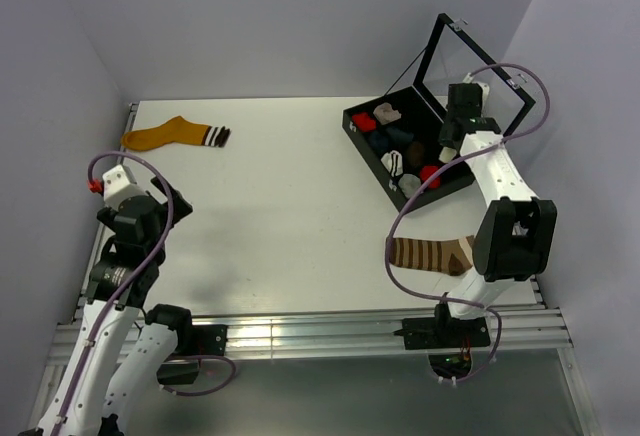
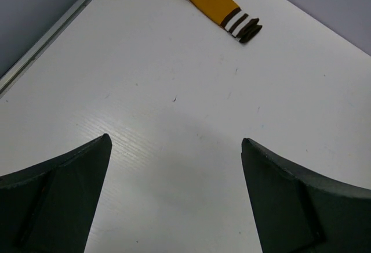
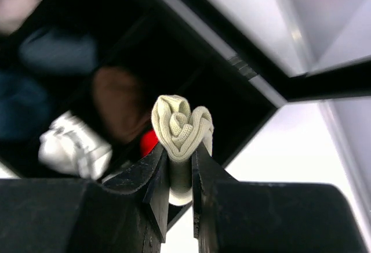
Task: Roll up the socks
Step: Place the sock in the storage box.
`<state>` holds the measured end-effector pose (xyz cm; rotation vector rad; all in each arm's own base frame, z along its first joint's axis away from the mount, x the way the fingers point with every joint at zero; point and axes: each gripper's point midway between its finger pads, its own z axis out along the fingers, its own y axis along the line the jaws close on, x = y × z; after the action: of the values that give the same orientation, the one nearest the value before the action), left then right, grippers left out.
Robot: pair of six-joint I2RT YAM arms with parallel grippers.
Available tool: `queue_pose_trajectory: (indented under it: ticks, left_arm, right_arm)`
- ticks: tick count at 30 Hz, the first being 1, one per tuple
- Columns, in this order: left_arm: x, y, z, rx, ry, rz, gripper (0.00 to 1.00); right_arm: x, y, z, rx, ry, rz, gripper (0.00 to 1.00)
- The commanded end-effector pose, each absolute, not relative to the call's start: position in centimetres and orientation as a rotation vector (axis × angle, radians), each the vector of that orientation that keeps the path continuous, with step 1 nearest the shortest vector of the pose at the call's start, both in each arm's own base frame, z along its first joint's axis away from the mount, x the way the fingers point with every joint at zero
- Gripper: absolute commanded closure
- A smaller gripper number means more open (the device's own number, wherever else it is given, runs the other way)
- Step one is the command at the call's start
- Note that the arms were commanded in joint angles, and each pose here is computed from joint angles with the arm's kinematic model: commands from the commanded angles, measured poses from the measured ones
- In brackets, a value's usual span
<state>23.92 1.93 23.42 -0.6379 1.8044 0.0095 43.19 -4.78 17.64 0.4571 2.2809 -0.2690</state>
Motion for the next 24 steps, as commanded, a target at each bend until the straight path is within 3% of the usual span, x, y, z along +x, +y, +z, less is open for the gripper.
queue_pose_trajectory:
  ticks: [1, 13, 24]
  left_arm:
    - [24.1, 2.6, 24.4, -0.623, 1.753, 0.055, 0.01]
    - [24.5, 2.8, 23.4, -0.629, 1.776, 0.101, 0.00]
    - [24.6, 2.7, 23.4, -0.625, 1.777, 0.099, 0.01]
  right_arm:
    - [44.4, -7.2, 20.8, 0.378, 2.154, -0.314, 1.00]
    - [47.8, -9.4, 14.7, 0.249, 2.313, -0.403, 1.00]
    - [44.3, -11.2, 8.5, 0.271, 2.462, -0.452, 1.00]
